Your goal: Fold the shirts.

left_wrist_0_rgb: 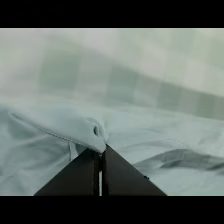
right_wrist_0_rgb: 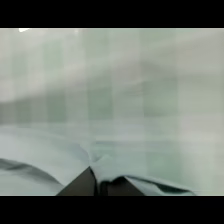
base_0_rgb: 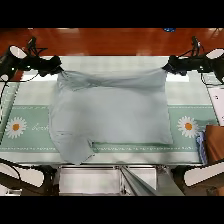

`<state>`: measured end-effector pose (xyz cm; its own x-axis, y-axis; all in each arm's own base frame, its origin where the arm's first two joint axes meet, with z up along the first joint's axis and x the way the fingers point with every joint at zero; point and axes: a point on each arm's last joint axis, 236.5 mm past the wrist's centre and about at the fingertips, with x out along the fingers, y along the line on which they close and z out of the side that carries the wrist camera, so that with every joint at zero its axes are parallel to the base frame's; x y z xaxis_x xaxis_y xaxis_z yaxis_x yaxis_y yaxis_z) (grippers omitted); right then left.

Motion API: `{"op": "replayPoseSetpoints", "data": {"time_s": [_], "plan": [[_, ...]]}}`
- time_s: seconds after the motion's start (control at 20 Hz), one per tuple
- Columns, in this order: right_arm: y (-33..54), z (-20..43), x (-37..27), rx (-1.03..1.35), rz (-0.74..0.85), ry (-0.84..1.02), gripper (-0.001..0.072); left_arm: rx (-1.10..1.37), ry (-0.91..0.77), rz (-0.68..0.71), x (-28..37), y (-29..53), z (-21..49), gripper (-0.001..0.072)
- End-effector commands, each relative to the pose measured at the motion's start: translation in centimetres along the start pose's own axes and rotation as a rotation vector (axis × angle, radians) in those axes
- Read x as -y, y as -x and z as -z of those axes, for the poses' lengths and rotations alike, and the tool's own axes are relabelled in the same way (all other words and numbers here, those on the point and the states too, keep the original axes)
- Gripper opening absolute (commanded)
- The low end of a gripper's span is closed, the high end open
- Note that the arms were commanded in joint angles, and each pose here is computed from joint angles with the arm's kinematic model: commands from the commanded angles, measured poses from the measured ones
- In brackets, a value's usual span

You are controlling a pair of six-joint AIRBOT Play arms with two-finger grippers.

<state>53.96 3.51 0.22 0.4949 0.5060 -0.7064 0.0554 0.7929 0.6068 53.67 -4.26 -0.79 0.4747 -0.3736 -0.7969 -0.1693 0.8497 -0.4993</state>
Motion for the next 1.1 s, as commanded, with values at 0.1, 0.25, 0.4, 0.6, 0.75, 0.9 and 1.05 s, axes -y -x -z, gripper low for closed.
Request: {"op": "replayPoseSetpoints", "data": {"time_s": [0.1, 0.25, 0.4, 0.6, 0.75, 0.9, 1.05], "plan": [[4.2, 3.8, 0.3, -0.181, 0.008, 0.089, 0.0032, -0.097, -0.169, -0.036, 0.0, 4.7, 2.2, 0.0017], [5.7, 6.9, 2.4, -0.273, 0.063, 0.060, 0.0032, -0.243, -0.179, -0.097, -3.3, 5.2, 6.9, 0.0017], [3.8, 11.3, 3.5, -0.357, 0.053, -0.002, 0.0032, -0.374, -0.141, -0.107, -5.7, 3.3, 12.2, 0.0017], [2.0, 14.1, 4.0, -0.400, 0.061, -0.024, 0.0032, -0.458, -0.104, -0.115, -7.2, 2.3, 15.8, 0.0017], [2.1, 14.3, 4.5, -0.409, 0.088, -0.046, 0.0032, -0.488, -0.100, -0.112, -7.2, 2.6, 16.5, 0.0017], [2.3, 14.9, 4.3, -0.434, 0.081, -0.048, 0.0032, -0.495, -0.104, -0.110, -7.1, 2.7, 16.6, 0.0017], [2.5, 14.9, 5.1, -0.434, 0.122, -0.084, 0.0215, -0.499, -0.095, -0.112, -7.1, 2.7, 16.7, 0.0072]]}}
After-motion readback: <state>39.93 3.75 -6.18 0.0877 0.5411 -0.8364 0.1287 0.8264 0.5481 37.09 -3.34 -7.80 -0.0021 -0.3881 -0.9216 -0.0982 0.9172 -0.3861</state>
